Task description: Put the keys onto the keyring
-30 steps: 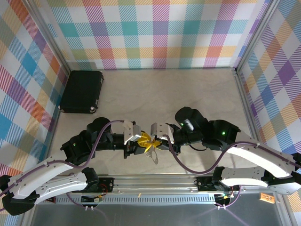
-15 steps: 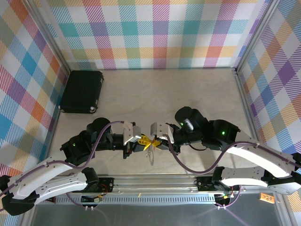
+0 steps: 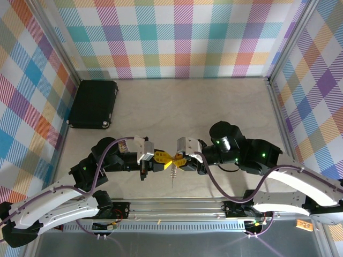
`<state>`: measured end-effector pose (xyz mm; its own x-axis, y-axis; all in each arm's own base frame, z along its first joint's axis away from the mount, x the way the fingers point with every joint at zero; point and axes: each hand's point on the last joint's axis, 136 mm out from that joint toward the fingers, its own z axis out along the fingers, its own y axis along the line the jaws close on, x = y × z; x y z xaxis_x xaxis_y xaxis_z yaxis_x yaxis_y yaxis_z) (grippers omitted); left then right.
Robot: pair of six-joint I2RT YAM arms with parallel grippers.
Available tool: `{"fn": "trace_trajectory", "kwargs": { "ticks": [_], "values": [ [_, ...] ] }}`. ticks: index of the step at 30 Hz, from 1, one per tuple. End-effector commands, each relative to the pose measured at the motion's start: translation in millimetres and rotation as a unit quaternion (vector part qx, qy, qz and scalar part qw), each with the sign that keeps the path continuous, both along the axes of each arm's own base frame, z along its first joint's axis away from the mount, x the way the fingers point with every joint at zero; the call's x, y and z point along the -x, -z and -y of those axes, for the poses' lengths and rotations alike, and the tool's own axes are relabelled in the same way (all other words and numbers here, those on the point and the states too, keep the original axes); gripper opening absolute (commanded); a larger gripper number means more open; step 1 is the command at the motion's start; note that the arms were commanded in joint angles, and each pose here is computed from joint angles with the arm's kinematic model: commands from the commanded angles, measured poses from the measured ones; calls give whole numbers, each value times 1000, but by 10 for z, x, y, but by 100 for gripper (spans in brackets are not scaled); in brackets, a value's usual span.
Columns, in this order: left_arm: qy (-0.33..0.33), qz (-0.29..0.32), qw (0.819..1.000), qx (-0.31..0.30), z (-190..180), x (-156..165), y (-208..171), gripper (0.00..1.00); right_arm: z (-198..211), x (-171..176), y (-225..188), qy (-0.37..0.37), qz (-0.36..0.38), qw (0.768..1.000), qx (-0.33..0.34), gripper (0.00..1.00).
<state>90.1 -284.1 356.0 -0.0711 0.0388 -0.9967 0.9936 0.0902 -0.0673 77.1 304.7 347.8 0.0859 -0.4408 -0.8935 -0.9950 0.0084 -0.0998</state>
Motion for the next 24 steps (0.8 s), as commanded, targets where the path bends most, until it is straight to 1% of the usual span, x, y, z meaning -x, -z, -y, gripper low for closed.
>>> {"fn": "trace_trajectory", "kwargs": {
  "ticks": [1,6,9,14,16,19,21,22,24],
  "values": [
    [18,20,997,73,-11,71,-351,0,-6,102,-105,-20,-8,999,-31,16],
    [32,18,995,94,33,84,-395,0,16,100,-138,-17,-2,999,-38,14],
    [43,8,993,109,53,104,-413,0,39,93,-163,-15,5,999,-42,9],
    [49,-8,993,108,79,103,-354,0,78,69,-218,-6,21,998,-53,1],
    [39,-11,995,93,82,73,-312,0,85,58,-223,-4,25,998,-55,0],
    [12,-2,999,49,53,8,-208,0,81,9,-188,5,30,999,-40,0],
    [-8,13,1000,23,18,-41,-166,9,70,-22,-138,9,33,999,-20,0],
    [-16,18,1000,8,1,-62,-135,11,52,-40,-93,10,31,999,-7,0],
    [-27,24,999,-23,-21,-93,-54,12,28,-59,-34,9,28,999,11,0]
  ]
}}
